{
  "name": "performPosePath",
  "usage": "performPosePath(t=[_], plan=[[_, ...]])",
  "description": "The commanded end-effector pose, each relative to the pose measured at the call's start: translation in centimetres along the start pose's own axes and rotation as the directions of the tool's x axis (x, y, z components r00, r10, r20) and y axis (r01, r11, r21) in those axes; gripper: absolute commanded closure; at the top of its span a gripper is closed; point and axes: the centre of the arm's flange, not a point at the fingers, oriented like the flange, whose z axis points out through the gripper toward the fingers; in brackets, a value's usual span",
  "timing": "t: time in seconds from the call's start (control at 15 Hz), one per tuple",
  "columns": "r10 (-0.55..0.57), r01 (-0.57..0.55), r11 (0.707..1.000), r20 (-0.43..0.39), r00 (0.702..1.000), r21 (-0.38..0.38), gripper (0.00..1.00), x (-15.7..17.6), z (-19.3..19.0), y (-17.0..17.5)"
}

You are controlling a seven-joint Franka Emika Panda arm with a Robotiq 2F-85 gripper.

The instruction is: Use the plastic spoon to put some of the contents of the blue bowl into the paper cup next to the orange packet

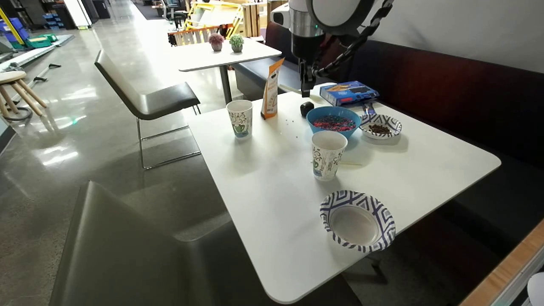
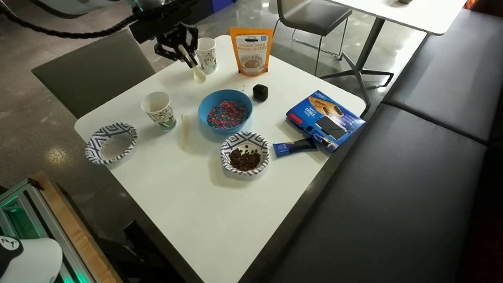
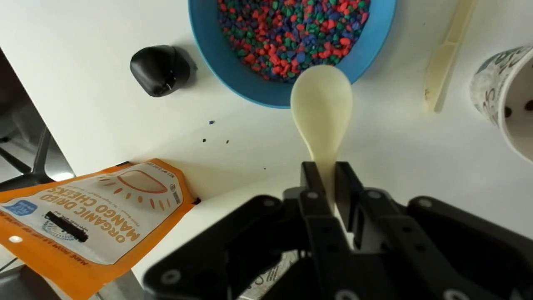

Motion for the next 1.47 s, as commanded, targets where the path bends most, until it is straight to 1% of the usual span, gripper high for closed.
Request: performPosePath(t=[0.0, 0.07, 0.13, 0.33, 0.73, 0.87, 1.07, 1.13, 1.4], plan=[[0.001, -0.001, 1.0, 0.0, 1.0, 0.0, 0.86, 0.0, 0.0, 0.0], [0.001, -0.001, 1.0, 0.0, 1.0, 0.0, 0.86, 0.0, 0.0, 0.0], [0.002, -0.002, 1.0, 0.0, 1.0, 0.0, 0.96, 0.0, 0.0, 0.0], [-0.013, 0.014, 0.999, -0.012, 1.0, 0.042, 0.96, -1.2, 0.3, 1.0], [-0.011, 0.013, 0.996, -0.024, 1.0, 0.084, 0.96, -5.5, 2.0, 4.1], [-0.019, 0.022, 0.994, -0.027, 0.999, 0.109, 0.96, -6.5, 2.8, 4.8], [-0.041, 0.045, 0.99, -0.034, 0.999, 0.135, 0.96, -7.1, 4.6, 5.3], [-0.042, 0.046, 0.99, -0.031, 0.999, 0.134, 0.96, -7.2, 5.1, 5.5], [-0.068, 0.07, 0.985, -0.021, 0.997, 0.16, 0.96, -6.9, 7.3, 6.1]])
